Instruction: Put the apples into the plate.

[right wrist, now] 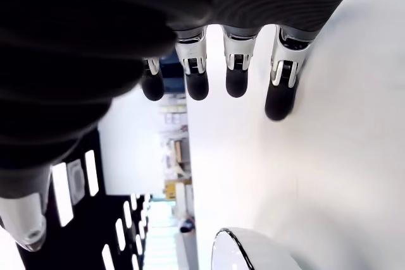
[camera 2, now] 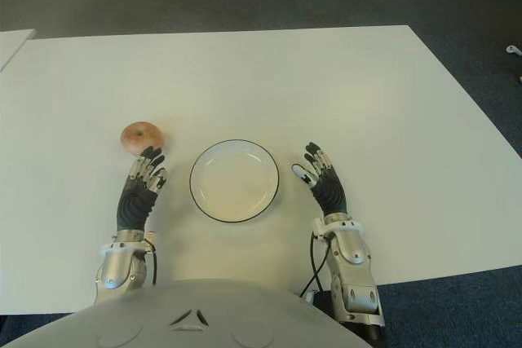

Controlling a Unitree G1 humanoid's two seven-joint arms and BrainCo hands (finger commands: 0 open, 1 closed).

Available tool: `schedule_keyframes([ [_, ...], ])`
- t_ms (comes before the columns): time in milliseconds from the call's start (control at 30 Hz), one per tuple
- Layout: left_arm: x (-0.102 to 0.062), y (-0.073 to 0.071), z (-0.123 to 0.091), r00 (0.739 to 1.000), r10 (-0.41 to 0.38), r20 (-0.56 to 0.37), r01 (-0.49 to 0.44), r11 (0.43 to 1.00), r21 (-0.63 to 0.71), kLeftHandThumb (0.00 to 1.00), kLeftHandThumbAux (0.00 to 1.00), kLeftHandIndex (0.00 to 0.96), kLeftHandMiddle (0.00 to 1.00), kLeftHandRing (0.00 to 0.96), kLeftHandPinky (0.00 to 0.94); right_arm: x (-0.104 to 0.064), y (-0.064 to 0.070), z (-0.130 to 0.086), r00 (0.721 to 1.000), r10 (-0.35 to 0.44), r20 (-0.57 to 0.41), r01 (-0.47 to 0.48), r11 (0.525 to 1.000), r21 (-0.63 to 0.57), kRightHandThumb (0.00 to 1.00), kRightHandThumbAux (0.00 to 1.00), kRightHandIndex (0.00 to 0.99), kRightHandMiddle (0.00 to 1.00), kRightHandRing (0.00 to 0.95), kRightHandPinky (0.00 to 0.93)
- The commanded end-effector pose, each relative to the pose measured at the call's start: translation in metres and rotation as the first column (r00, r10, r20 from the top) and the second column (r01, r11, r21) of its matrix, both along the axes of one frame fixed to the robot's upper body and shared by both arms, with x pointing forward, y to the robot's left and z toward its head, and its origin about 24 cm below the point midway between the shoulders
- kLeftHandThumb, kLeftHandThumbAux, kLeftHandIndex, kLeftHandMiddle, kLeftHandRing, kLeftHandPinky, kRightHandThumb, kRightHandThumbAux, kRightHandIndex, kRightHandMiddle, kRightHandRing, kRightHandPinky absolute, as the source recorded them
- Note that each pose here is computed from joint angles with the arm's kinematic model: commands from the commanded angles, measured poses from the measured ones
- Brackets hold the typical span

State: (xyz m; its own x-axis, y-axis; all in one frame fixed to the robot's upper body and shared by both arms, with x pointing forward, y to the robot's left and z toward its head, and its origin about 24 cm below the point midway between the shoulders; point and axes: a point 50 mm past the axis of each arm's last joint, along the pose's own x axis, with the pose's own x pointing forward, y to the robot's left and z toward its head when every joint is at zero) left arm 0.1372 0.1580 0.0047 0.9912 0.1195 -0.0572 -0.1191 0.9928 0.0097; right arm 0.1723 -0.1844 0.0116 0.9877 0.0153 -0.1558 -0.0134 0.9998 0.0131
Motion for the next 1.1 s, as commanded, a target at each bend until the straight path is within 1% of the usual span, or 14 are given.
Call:
schedule_keyframes([
  [33, 0.001, -0.003, -0.005, 1.0, -0.005, 0.007, 0.005, 1.0, -0.001, 0.203, 0.645, 0.091, 0.117, 0.117, 0.135, 0.001, -0.003, -0.004, 1.0, -0.013, 0.026, 0.013, 1.0, 0.011, 0.153, 0.542, 0.069, 0.085, 0.044, 0.064],
  [200, 0.0, -0.005, -0.006, 1.0, -0.005, 0.021, 0.005, 1.0, 0.0, 0.198, 0.633, 0.09, 0.118, 0.116, 0.137, 0.001, -0.005, -0.006, 0.997, -0.027, 0.066, 0.026, 0.999, 0.02, 0.162, 0.54, 0.081, 0.091, 0.052, 0.066],
  [400, -0.002, -0.008, -0.009, 1.0, -0.011, 0.026, 0.011, 1.0, 0.001, 0.19, 0.611, 0.091, 0.115, 0.113, 0.129, 0.0, -0.007, -0.009, 0.996, -0.029, 0.09, 0.027, 0.999, 0.021, 0.167, 0.546, 0.095, 0.089, 0.051, 0.068],
  [800, -0.005, -0.012, -0.012, 1.0, -0.009, 0.025, 0.009, 1.0, 0.008, 0.186, 0.597, 0.091, 0.113, 0.108, 0.121, -0.001, -0.01, -0.014, 0.996, -0.027, 0.086, 0.024, 0.999, 0.037, 0.168, 0.552, 0.097, 0.103, 0.064, 0.086],
  [1100, -0.005, -0.009, -0.01, 0.999, -0.006, 0.037, 0.006, 1.0, 0.017, 0.187, 0.608, 0.087, 0.111, 0.106, 0.122, 0.0, -0.009, -0.015, 0.995, -0.021, 0.094, 0.018, 0.999, 0.031, 0.179, 0.554, 0.092, 0.104, 0.064, 0.076],
])
